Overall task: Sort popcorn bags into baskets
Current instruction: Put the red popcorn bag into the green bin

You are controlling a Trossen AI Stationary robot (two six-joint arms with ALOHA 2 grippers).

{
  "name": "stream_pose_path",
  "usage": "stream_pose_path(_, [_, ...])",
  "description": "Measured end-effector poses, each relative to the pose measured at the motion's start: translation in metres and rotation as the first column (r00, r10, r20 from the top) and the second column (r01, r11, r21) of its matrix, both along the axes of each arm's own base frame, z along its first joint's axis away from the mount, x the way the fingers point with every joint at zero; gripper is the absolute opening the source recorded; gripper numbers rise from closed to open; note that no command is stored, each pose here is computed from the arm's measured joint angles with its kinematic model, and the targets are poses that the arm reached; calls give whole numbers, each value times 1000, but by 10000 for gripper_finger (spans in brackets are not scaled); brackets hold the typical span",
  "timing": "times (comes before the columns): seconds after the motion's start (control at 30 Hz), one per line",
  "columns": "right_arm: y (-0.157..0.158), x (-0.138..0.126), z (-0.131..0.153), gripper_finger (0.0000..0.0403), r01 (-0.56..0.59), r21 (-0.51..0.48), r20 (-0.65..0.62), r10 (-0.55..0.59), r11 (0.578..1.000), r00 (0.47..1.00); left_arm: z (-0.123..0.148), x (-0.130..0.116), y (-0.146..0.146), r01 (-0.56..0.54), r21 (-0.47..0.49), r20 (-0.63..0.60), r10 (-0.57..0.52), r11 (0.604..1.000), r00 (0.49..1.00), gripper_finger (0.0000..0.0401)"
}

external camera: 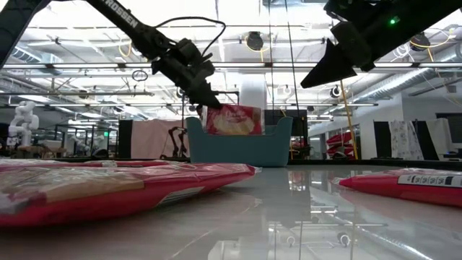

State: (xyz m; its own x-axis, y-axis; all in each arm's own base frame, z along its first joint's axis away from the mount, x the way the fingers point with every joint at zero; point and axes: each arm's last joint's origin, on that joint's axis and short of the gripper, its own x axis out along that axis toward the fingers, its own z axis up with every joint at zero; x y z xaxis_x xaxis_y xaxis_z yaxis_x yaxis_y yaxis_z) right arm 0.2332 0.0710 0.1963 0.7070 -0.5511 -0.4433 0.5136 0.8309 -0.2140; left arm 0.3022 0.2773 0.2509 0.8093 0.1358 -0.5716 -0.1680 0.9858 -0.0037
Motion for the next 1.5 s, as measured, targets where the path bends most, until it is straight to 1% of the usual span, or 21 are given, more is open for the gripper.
stream_pose_path(0.17, [0, 0, 0, 169, -5, -7, 0, 5, 1000, 1000, -1, 1, -2, 7, -4, -8, -7, 1000, 1000, 28])
stream_pose_path(0.23, [0, 0, 1, 169, -6, -9, -1, 6, 1000, 1000, -1, 0, -1, 4, 0, -11, -4, 1000, 1000, 37])
stream_pose_path(0.33, [0, 1, 1, 169, -7, -9, 1, 7, 1000, 1000, -2, 2, -2, -43, 35, -49, 45, 998, 998, 66])
stream_pose_path(0.57, [0, 1, 1, 169, -7, -8, 4, 7, 1000, 1000, -1, 3, -3, -143, 120, -108, 156, 982, 982, 162])
stream_pose_path(0.67, [0, 1, 1, 169, -7, -7, 8, 7, 1000, 1000, 9, 0, -8, -220, 156, -122, 240, 963, 963, 192])
stream_pose_path(0.73, [0, 1, 1, 169, -6, -5, 11, 6, 1000, 1000, 18, -3, -14, -250, 160, -121, 270, 955, 955, 201])
stream_pose_path(0.8, [0, 1, 1, 169, -6, -6, 11, 6, 1000, 1000, 30, -8, -23, -255, 141, -124, 272, 957, 954, 200])
stream_pose_path(0.9, [0, 1, 1, 169, -2, -1, 15, 2, 1000, 1000, 46, -14, -41, -217, 102, -132, 229, 971, 964, 181])
stream_pose_path(0.93, [0, 2, 2, 169, -1, 2, 18, 1, 1000, 1000, 50, -16, -48, -188, 78, -133, 197, 979, 971, 172])
stream_pose_path(1.03, [0, 2, 2, 169, 10, 24, 38, -11, 1000, 999, 52, -23, -72, -88, 16, -117, 89, 996, 989, 144])
stream_pose_path(1.17, [0, 2, 2, 169, 22, 52, 56, -25, 998, 998, 44, -35, -107, -23, -7, -111, 22, 1000, 994, 110])
stream_pose_path(1.3, [0, 2, 2, 169, 33, 79, 72, -39, 996, 997, 31, -45, -147, 35, -3, -55, -35, 999, 998, 86])
stream_pose_path(1.33, [0, 2, 2, 169, 26, 93, 71, -32, 995, 997, 28, -46, -157, 54, 7, -24, -54, 999, 998, 83])
stream_pose_path(1.43, [2, 4, 0, 169, -55, 179, 41, 48, 982, 998, 16, -52, -186, 84, 23, 39, -85, 996, 996, 75])
stream_pose_path(1.5, [4, 4, -1, 169, -107, 260, 37, 101, 960, 994, 8, -54, -200, 101, 39, 89, -104, 994, 991, 73])
